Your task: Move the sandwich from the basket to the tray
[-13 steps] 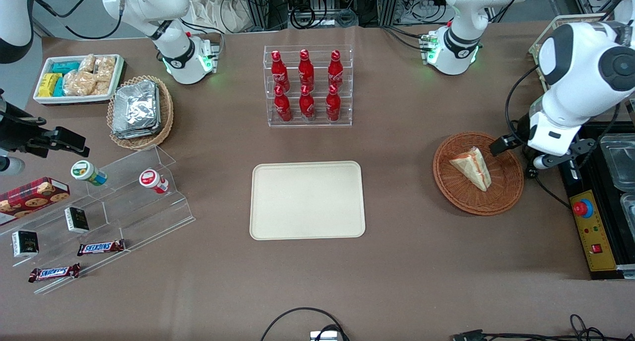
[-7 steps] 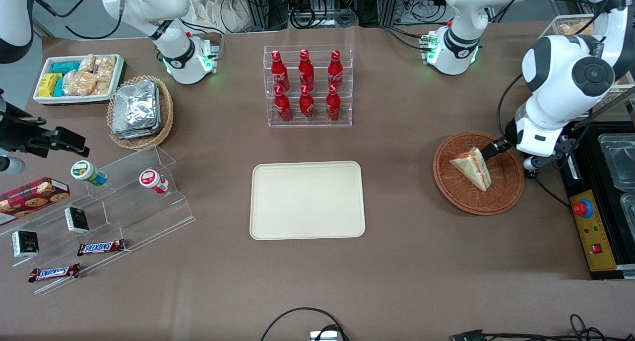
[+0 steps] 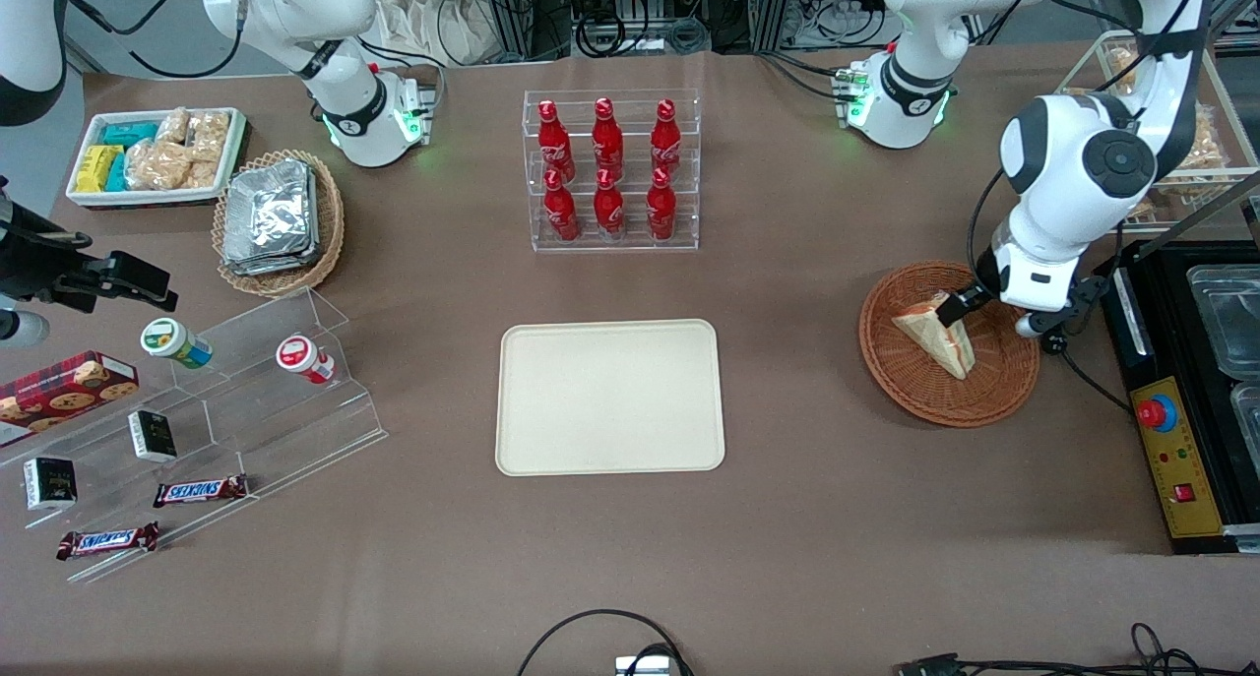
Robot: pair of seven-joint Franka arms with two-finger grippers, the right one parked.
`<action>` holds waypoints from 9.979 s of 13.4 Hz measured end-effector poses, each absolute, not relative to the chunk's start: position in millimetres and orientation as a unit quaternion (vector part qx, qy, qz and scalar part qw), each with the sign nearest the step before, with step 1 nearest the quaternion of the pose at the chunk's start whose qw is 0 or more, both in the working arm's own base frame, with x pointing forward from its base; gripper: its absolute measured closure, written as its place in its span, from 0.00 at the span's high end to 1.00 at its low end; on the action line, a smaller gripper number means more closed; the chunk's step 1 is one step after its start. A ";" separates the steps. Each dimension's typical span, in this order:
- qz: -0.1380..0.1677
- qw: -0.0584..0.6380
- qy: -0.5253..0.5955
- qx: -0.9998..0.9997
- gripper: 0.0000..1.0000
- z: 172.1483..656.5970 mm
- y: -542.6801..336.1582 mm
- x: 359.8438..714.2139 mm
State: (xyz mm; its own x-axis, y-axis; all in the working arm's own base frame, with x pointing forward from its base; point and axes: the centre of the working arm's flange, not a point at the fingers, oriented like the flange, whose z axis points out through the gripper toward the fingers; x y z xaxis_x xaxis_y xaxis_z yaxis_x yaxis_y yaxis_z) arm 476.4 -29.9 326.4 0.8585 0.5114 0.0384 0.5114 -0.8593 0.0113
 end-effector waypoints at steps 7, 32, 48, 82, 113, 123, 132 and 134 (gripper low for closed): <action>0.033 0.010 0.276 0.960 1.00 280.2 -30.1 471.2; 0.039 -0.002 0.084 0.996 0.25 300.6 -45.8 455.4; 0.028 -0.005 -0.132 0.991 0.25 449.7 -166.2 528.4; -0.033 0.021 -0.080 0.996 0.22 320.5 -436.0 571.8; -0.031 -0.027 -0.072 0.997 0.88 222.8 -469.3 553.7; 0.016 -0.047 -0.004 0.999 1.00 313.8 -435.2 605.6; 0.094 -0.059 0.116 0.987 1.00 474.9 -311.0 657.5; 0.089 -0.045 0.123 0.987 1.00 496.7 -279.0 664.5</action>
State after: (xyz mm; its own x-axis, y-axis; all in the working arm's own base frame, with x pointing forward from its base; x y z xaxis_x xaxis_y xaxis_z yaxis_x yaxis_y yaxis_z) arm 664.5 -279.0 496.7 0.9540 0.2347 0.1868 0.2506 -0.9658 -0.0664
